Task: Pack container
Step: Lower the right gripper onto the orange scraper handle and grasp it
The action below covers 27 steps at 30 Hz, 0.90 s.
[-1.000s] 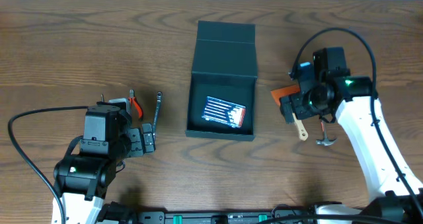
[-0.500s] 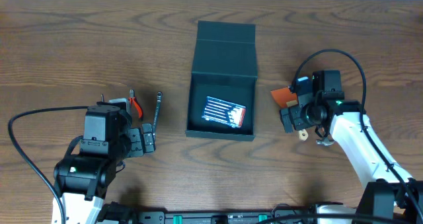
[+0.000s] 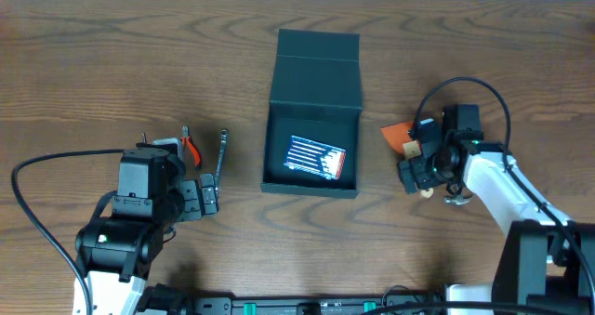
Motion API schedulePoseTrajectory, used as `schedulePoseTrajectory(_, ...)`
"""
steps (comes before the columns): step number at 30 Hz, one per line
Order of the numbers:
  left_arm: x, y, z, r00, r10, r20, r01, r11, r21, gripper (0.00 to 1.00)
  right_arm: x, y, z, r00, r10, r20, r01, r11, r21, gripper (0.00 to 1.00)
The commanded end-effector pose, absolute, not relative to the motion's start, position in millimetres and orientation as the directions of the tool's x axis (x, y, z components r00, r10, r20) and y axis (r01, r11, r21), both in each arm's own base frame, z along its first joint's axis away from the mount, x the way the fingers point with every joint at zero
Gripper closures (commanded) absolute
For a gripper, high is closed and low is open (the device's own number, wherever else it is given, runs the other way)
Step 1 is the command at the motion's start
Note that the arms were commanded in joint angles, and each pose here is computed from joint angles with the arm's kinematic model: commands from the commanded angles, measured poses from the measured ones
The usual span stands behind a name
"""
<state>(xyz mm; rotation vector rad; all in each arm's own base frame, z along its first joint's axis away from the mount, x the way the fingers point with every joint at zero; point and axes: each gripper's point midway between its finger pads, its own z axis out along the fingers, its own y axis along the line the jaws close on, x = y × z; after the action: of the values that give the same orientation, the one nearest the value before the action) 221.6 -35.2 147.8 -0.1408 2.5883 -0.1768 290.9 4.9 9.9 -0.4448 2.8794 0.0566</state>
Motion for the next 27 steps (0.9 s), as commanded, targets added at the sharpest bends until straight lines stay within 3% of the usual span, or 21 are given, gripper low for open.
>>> schedulePoseTrajectory(1,226,-36,156,-0.837,-0.150,-0.526,-0.070,0.983,-0.169,0.01,284,3,-2,-0.931,-0.309,-0.192,-0.318,0.948,0.019,0.03)
schedulePoseTrajectory(15,228,-36,158,-0.831,-0.151,-0.535,-0.068,0.983,-0.172,0.01,280,2,-22,-0.944,-0.300,-0.140,-0.308,0.950,0.040,0.02)
schedulePoseTrajectory(19,228,-36,158,-0.831,-0.151,-0.535,-0.069,0.983,-0.172,0.01,280,2,-22,-0.944,-0.299,-0.140,-0.307,0.951,0.040,0.15)
schedulePoseTrajectory(22,228,-36,158,-0.831,-0.151,-0.535,-0.068,0.983,-0.172,0.01,282,2,-22,-0.943,-0.299,-0.146,-0.308,0.951,0.038,0.18)
schedulePoseTrajectory(25,228,-36,158,-0.831,-0.151,-0.535,-0.068,0.983,-0.172,0.01,282,2,-22,-0.943,-0.299,-0.149,-0.307,0.951,0.037,0.29)
schedulePoseTrajectory(27,228,-36,158,-0.831,-0.151,-0.535,-0.069,0.983,-0.172,0.01,282,2,-22,-0.945,-0.292,-0.149,-0.300,0.953,0.038,0.30)
